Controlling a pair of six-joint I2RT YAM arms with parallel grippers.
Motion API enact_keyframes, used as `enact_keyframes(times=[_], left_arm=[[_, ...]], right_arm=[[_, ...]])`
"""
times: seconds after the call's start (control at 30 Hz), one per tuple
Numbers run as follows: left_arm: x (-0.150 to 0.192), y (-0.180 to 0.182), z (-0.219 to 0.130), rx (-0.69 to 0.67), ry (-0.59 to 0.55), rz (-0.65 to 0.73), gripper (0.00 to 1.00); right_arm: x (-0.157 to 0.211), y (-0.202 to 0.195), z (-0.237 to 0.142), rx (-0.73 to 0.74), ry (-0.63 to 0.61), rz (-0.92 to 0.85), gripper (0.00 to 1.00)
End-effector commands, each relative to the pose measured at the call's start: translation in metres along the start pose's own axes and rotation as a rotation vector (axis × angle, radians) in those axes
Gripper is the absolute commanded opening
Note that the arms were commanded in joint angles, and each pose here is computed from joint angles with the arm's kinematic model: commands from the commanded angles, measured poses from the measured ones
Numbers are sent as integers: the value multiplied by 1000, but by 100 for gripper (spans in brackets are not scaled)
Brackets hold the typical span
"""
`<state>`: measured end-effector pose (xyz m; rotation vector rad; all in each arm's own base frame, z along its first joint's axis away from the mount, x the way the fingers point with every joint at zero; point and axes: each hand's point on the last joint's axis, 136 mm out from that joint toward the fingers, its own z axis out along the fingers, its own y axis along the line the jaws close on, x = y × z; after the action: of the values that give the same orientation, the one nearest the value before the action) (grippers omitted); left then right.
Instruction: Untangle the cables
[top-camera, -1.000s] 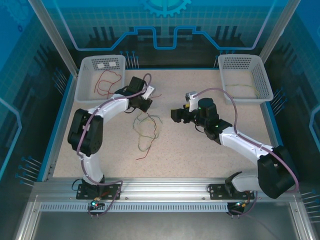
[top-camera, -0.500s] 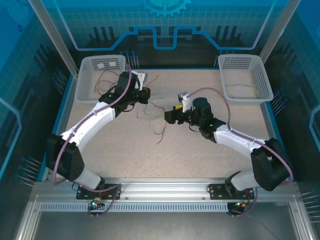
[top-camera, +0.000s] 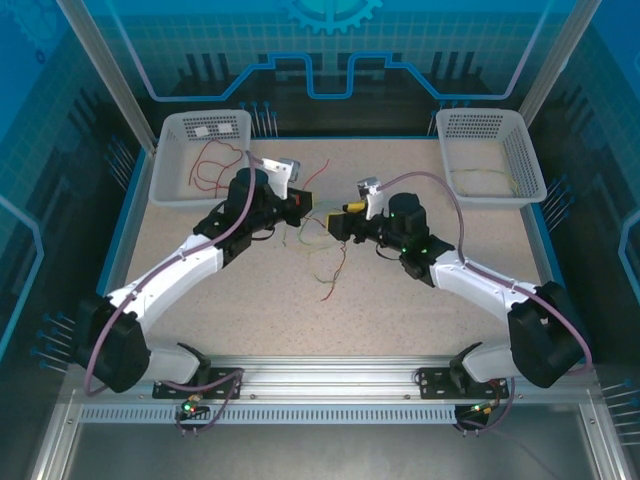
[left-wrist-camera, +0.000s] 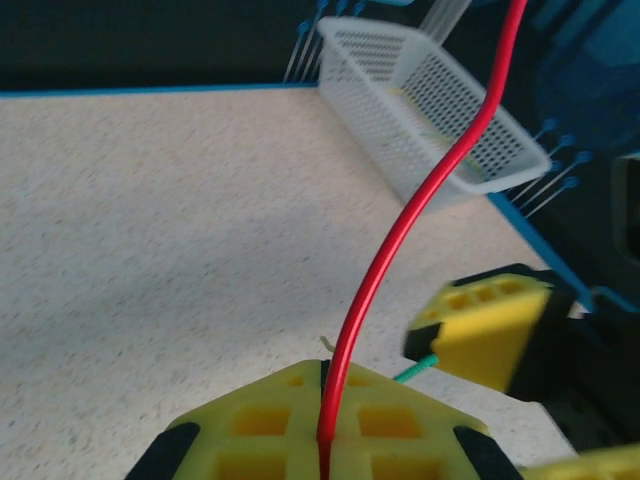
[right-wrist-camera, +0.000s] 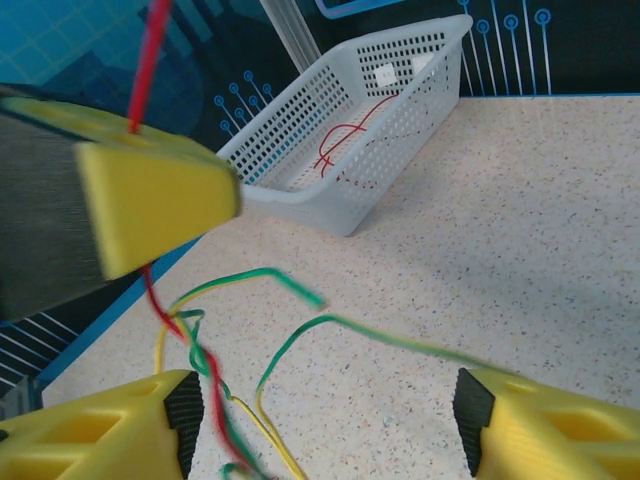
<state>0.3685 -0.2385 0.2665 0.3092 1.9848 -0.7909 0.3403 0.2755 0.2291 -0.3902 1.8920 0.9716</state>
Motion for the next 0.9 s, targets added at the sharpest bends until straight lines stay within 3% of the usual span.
enact_keyframes(times=[0.0, 0.2, 0.4, 0.5, 0.67, 0.8, 0.87], left_arm=[[-19, -26, -7, 117, -75, 60, 0], [-16, -36, -9, 174, -98, 74, 0], [-18, -47, -16, 213, -133, 103, 0], [-16, -51, -18, 226, -138, 110, 0], [-15, -57, -20, 262, -163, 126, 0], [-14, -56, -20, 255, -169, 126, 0], [-12, -55, -19, 256, -172, 124, 0]], right_arm=[[-20, 8, -4, -74, -44, 85, 73], [-21, 25, 7, -184, 13, 168, 73], [-29, 20, 21, -176, -18, 211, 58], [-29, 20, 27, -183, -28, 219, 56], [-29, 19, 39, -186, -18, 248, 56], [-32, 21, 45, -205, -11, 293, 73], [-32, 24, 48, -218, 8, 310, 74]])
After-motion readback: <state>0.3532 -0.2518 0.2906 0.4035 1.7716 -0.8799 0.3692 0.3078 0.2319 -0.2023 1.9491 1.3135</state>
